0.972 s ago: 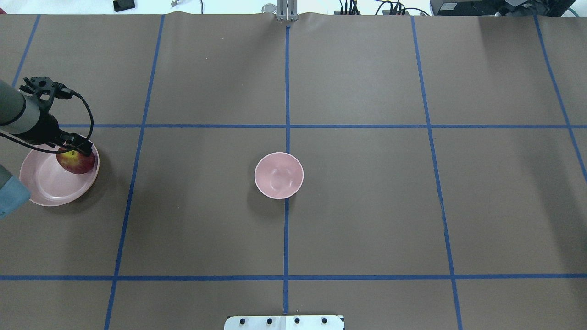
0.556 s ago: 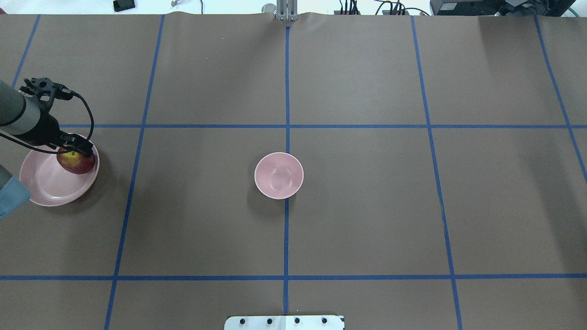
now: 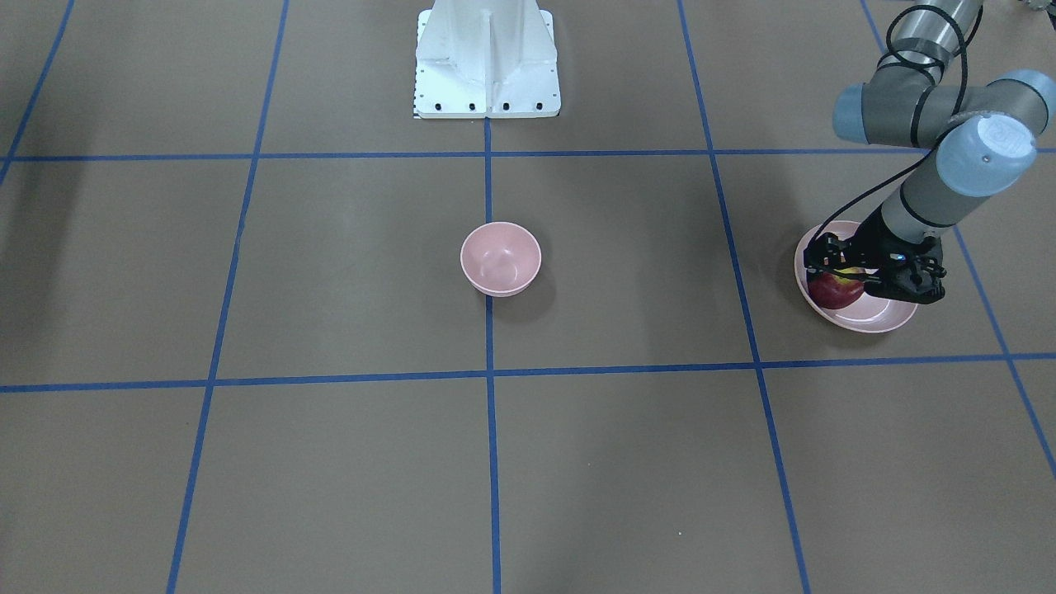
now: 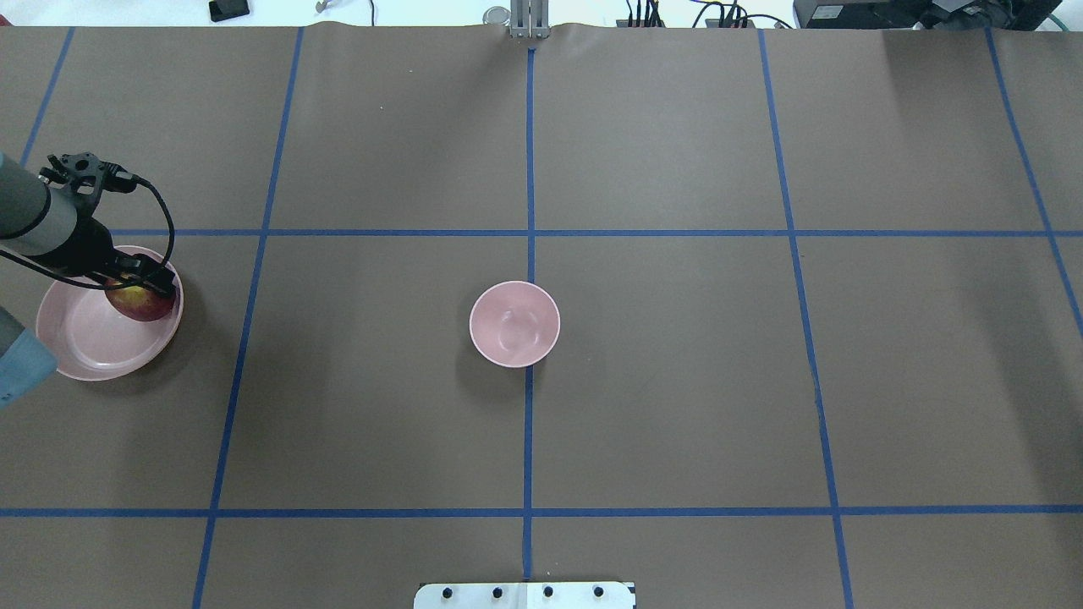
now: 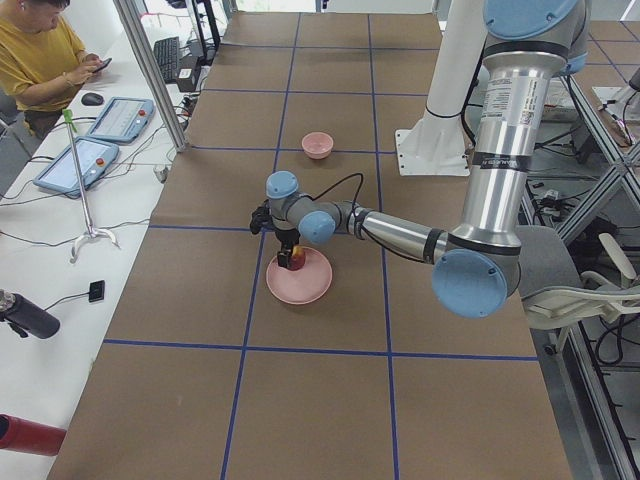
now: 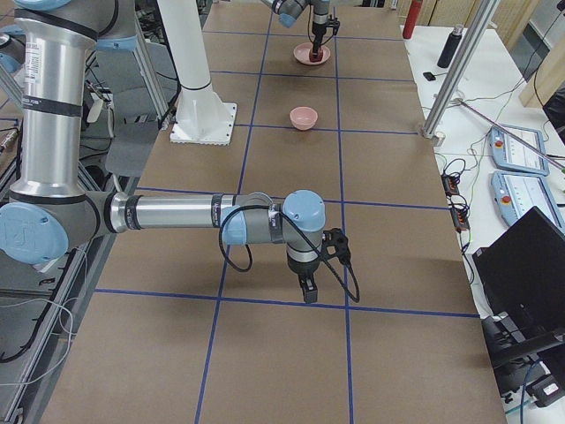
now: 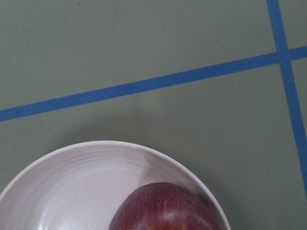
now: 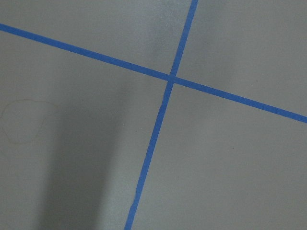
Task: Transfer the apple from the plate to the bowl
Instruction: 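Lift the apple with the left gripper and carry it over the pink bowl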
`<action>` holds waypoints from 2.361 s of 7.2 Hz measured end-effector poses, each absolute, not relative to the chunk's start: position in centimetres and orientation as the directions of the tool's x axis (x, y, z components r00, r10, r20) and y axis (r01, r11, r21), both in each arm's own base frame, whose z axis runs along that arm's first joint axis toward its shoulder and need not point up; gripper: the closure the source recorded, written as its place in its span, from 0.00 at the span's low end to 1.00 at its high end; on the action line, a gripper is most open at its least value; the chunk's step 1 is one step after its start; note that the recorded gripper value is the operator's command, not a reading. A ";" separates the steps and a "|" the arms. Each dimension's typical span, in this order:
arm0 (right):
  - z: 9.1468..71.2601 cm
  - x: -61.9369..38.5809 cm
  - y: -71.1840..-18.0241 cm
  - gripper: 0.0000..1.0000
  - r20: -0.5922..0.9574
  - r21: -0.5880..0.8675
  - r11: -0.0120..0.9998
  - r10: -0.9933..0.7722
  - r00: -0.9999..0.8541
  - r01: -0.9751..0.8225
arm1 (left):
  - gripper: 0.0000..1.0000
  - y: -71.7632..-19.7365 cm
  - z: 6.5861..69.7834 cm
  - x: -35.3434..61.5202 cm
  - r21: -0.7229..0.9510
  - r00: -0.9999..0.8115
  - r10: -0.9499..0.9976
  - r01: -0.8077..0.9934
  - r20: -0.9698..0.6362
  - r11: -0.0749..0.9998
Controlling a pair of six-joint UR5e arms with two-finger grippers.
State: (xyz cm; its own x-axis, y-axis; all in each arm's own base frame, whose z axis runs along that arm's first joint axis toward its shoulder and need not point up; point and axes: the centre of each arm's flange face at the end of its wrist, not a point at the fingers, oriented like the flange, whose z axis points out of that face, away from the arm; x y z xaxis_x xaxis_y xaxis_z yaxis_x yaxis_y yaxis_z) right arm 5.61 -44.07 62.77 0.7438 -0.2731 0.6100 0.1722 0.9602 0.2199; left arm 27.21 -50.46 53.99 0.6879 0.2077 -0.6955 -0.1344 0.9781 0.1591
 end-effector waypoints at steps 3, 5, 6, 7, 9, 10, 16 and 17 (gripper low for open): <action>62.8 5.6 -44.1 0.00 0.610 0.220 0.960 -0.273 0.744 0.172 | 0.78 -50.7 55.2 27.5 0.172 0.676 0.208 -0.121 -0.707 0.978; 62.8 5.6 -44.1 0.00 0.610 0.220 0.960 -0.273 0.744 0.172 | 1.00 -50.2 54.0 27.2 0.169 0.650 0.210 -0.126 -0.731 0.978; 62.8 5.6 -44.1 0.00 0.610 0.219 0.961 -0.272 0.744 0.171 | 1.00 -49.5 52.5 26.7 0.173 0.633 0.215 -0.129 -0.743 0.976; 62.8 5.6 -44.1 0.00 0.611 0.219 0.961 -0.271 0.744 0.170 | 1.00 -48.7 50.2 26.2 0.162 0.626 0.211 -0.135 -0.751 0.978; 62.8 5.6 -44.1 0.00 0.613 0.218 0.961 -0.270 0.743 0.169 | 1.00 -48.8 41.3 27.0 0.110 0.647 0.157 -0.113 -0.746 0.988; 62.8 5.6 -44.0 0.00 0.613 0.217 0.961 -0.269 0.743 0.169 | 1.00 -49.0 35.6 29.9 0.071 0.655 0.109 -0.084 -0.747 0.994; 63.1 5.6 -43.8 0.00 0.617 0.209 0.963 -0.264 0.741 0.169 | 1.00 -47.0 13.2 53.5 -0.102 0.639 -0.118 0.063 -0.760 0.993; 63.2 5.5 -43.8 0.00 0.619 0.209 0.963 -0.264 0.740 0.169 | 1.00 -46.8 13.5 55.7 -0.085 0.641 -0.108 0.067 -0.760 0.994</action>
State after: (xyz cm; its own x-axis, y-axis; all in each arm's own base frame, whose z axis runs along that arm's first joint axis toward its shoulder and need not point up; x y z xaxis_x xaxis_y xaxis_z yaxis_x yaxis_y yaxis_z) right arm 5.55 -43.83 63.16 0.7398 -0.2640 0.6189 0.1690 0.9632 0.2088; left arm 55.66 -46.75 13.50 0.6414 -0.1082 -0.7595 0.0670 0.9941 -0.0850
